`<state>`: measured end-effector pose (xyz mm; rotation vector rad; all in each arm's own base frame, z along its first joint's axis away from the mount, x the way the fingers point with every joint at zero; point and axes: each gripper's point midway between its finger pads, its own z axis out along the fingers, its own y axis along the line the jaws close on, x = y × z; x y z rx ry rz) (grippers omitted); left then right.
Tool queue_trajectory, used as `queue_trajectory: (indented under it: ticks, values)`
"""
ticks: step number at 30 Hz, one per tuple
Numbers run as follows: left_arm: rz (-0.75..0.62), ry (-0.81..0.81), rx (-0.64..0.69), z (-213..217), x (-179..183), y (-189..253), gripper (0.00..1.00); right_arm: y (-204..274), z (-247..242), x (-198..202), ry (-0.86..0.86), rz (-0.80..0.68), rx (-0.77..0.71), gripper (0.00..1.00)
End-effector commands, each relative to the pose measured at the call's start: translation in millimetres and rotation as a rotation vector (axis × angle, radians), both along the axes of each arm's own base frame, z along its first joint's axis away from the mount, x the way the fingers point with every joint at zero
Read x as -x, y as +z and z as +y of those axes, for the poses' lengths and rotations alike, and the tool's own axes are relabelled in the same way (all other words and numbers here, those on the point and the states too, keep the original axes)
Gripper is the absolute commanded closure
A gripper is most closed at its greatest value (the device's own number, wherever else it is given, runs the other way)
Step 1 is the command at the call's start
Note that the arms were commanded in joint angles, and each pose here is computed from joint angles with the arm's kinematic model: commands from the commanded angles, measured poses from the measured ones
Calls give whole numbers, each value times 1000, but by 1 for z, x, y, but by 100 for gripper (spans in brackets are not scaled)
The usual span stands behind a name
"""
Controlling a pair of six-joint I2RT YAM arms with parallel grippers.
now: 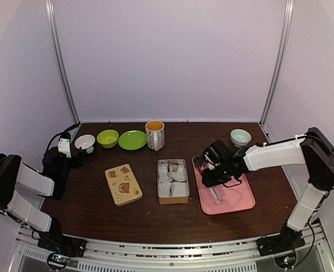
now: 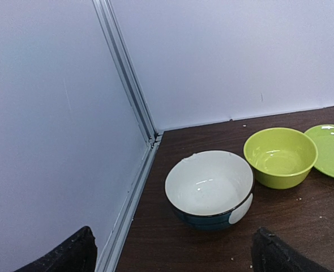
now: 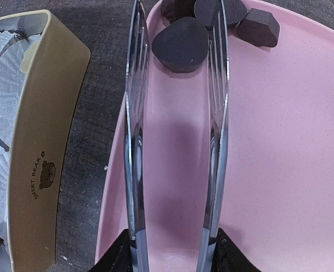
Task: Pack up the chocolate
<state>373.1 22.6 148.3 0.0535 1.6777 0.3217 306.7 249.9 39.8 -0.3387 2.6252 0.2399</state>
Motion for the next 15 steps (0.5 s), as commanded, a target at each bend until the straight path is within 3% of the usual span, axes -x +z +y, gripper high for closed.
queue_trajectory:
  ticks: [1,15]
  values:
    - [-60,-4,8,1,-5,16,2,5,-4,-8,-25,-19,11,57]
    - [-62,-3,8,1,-5,16,2,23,-2,-6,-1,-88,-63,69]
